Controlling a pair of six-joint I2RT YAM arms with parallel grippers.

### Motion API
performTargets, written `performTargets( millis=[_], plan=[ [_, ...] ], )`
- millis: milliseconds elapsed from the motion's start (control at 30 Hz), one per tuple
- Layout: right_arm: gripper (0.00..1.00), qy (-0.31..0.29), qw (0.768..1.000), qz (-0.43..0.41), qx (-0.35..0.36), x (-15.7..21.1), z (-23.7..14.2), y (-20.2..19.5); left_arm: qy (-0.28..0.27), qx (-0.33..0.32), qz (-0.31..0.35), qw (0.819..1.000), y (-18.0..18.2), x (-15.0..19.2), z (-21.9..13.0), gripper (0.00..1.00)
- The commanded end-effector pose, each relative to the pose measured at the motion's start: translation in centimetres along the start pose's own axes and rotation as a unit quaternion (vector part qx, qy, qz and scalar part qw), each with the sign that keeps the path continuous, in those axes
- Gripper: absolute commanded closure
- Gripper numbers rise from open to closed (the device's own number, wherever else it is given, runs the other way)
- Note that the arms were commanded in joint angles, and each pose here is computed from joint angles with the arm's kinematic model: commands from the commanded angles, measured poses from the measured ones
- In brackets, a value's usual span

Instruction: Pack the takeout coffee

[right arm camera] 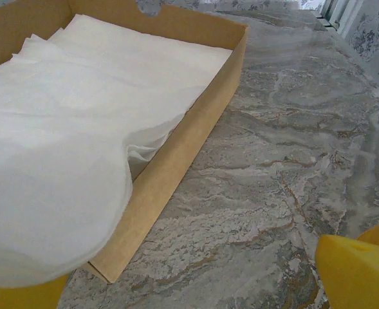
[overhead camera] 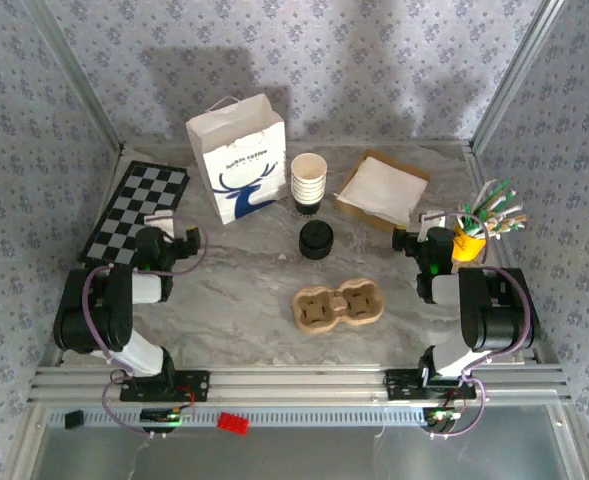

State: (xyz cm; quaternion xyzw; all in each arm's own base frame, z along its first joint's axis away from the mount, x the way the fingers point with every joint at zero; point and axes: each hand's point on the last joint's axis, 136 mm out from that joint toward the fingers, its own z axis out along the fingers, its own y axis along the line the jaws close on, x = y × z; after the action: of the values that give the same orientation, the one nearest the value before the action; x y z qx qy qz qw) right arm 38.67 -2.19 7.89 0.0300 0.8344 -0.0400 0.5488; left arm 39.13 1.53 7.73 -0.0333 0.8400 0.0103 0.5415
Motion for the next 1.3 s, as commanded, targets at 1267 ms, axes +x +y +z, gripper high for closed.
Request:
performTargets(
  millis=[1267],
  plan=[
    [0.00,-0.045,0.998,-0.029,0.017,-2.9,-2.8,0.5,-0.030,0.030,-0.004,0.999,-1.0,-3.7,-3.1,0.00]
  ],
)
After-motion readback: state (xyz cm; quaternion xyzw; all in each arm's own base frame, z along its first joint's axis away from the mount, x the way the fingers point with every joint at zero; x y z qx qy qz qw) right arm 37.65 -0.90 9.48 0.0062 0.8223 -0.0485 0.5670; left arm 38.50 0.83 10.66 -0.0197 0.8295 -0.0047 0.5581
